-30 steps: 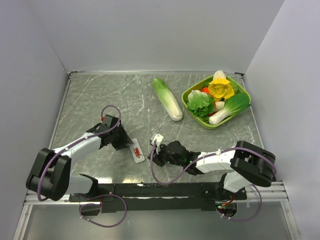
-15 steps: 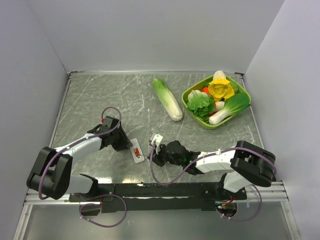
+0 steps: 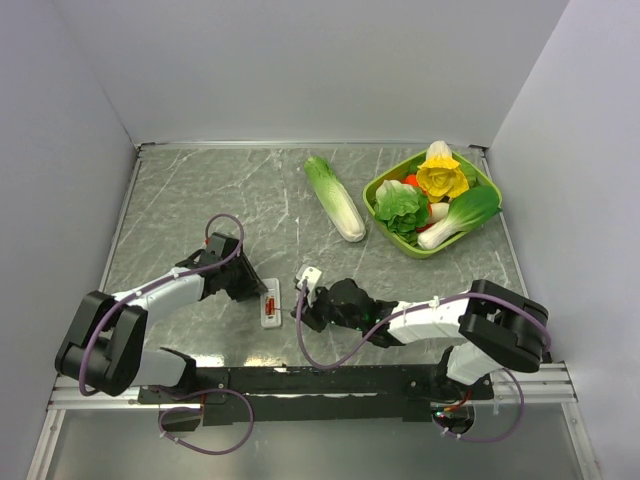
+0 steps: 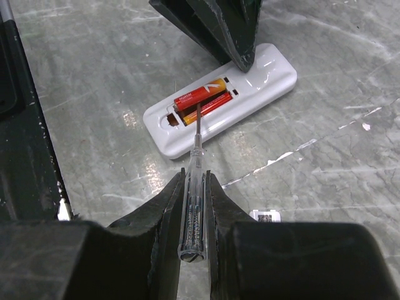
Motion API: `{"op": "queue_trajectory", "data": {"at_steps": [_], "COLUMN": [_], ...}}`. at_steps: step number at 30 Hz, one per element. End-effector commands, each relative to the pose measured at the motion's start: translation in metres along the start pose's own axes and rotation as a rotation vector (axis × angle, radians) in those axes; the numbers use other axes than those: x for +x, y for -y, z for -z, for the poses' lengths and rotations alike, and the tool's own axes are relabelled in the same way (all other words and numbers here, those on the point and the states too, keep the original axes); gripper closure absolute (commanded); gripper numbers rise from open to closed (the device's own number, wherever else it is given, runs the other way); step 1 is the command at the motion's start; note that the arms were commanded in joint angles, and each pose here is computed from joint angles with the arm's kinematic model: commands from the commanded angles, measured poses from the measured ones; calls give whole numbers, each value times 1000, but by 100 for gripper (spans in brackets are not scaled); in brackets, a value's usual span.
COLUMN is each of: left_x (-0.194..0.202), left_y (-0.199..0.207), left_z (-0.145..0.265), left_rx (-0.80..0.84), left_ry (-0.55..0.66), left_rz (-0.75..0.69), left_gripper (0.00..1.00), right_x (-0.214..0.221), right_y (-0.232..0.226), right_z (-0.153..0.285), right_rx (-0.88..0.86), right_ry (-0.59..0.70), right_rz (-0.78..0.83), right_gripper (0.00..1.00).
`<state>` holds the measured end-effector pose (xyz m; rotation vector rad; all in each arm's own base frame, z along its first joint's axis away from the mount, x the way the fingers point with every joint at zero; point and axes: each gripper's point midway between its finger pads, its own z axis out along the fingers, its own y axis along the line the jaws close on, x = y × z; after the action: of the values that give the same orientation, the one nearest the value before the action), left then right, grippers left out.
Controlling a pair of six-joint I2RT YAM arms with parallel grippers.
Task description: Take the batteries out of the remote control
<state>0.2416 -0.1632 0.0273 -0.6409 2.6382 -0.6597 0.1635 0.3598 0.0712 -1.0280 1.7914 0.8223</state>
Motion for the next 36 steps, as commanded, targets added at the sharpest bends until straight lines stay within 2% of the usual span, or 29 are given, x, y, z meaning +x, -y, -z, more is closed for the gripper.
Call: {"op": "queue_trajectory", "data": {"at_steps": [1,21,36], "left_x": [3,4,5], "left_y": [-5,-8,-10], "left_z": [-3,-4,-5], "left_rx": [-7,-14,-21], "left_ry": [-9,-13,-10], "left_rz": [3,4,11], "left_gripper": [65,66,66], "right_x": [-29,-39,-32], "right_y": [-8,-7,-27], "right_z": [-10,-15,-10], "right_rx": [-31,-24,-95], "right_ry": [69,90,93], "right_rz": [15,22,33], "right_gripper": [100,100,100]}}
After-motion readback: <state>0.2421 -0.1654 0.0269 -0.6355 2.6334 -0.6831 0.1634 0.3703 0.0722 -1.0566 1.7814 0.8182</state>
